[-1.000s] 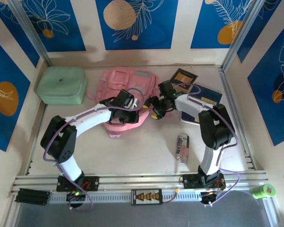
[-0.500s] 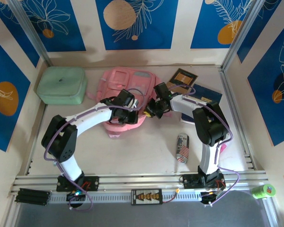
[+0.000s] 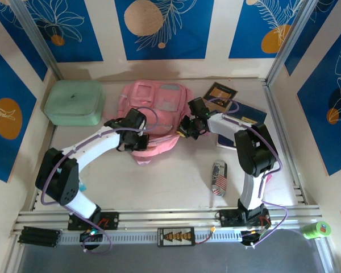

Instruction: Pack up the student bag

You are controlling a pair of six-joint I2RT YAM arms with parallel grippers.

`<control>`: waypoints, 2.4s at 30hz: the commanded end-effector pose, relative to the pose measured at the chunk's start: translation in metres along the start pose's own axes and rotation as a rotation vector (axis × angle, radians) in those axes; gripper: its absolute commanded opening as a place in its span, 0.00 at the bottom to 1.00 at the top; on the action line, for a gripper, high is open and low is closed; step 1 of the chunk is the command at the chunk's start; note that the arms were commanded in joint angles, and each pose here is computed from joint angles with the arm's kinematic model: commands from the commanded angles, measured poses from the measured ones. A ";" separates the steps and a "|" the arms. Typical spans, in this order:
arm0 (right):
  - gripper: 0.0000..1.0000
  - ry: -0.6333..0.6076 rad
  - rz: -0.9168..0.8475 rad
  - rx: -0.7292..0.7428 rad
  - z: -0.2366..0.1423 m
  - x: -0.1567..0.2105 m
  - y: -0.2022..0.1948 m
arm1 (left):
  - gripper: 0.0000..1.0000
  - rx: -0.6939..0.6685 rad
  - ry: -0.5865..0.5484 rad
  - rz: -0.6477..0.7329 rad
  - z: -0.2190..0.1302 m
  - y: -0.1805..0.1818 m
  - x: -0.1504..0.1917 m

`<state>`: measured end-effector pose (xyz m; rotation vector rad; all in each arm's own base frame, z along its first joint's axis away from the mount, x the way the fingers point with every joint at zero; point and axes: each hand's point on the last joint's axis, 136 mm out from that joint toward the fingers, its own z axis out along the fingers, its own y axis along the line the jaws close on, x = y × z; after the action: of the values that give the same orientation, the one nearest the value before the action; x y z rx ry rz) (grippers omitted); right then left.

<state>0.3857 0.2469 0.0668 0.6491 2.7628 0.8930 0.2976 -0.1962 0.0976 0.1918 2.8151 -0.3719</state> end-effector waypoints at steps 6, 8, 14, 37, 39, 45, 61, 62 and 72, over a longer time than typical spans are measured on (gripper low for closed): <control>0.10 -0.193 -0.244 -0.067 -0.033 -0.047 0.019 | 0.00 -0.183 -0.011 -0.079 0.003 0.056 -0.001; 0.10 -0.202 -0.247 -0.058 -0.036 -0.053 0.013 | 0.00 -0.172 -0.011 -0.079 0.004 0.059 -0.002; 0.10 -0.197 -0.261 -0.074 -0.037 -0.063 0.007 | 0.00 -0.076 -0.013 -0.015 0.000 0.044 -0.010; 0.57 -0.115 -0.040 -0.042 -0.070 -0.078 -0.019 | 0.00 0.243 -0.106 0.151 0.010 -0.091 -0.020; 0.58 -0.100 0.021 -0.032 -0.080 -0.067 -0.027 | 0.00 0.267 -0.103 0.154 0.014 -0.105 -0.026; 0.67 0.001 0.153 -0.029 -0.090 -0.013 -0.035 | 0.00 0.284 -0.044 0.151 0.032 -0.119 -0.026; 0.71 0.189 0.301 0.044 -0.036 0.045 -0.024 | 0.00 0.272 -0.001 0.152 0.034 -0.115 -0.016; 0.72 0.189 0.311 0.056 -0.035 0.045 -0.026 | 0.00 0.272 -0.001 0.152 0.034 -0.115 -0.016; 0.75 0.171 0.309 0.051 -0.029 0.035 -0.015 | 0.00 0.273 0.000 0.153 0.033 -0.116 -0.017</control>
<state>0.3355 0.2319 0.0773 1.0562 2.8930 0.9824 0.3064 -0.3116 0.0902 0.4449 2.7245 -0.6771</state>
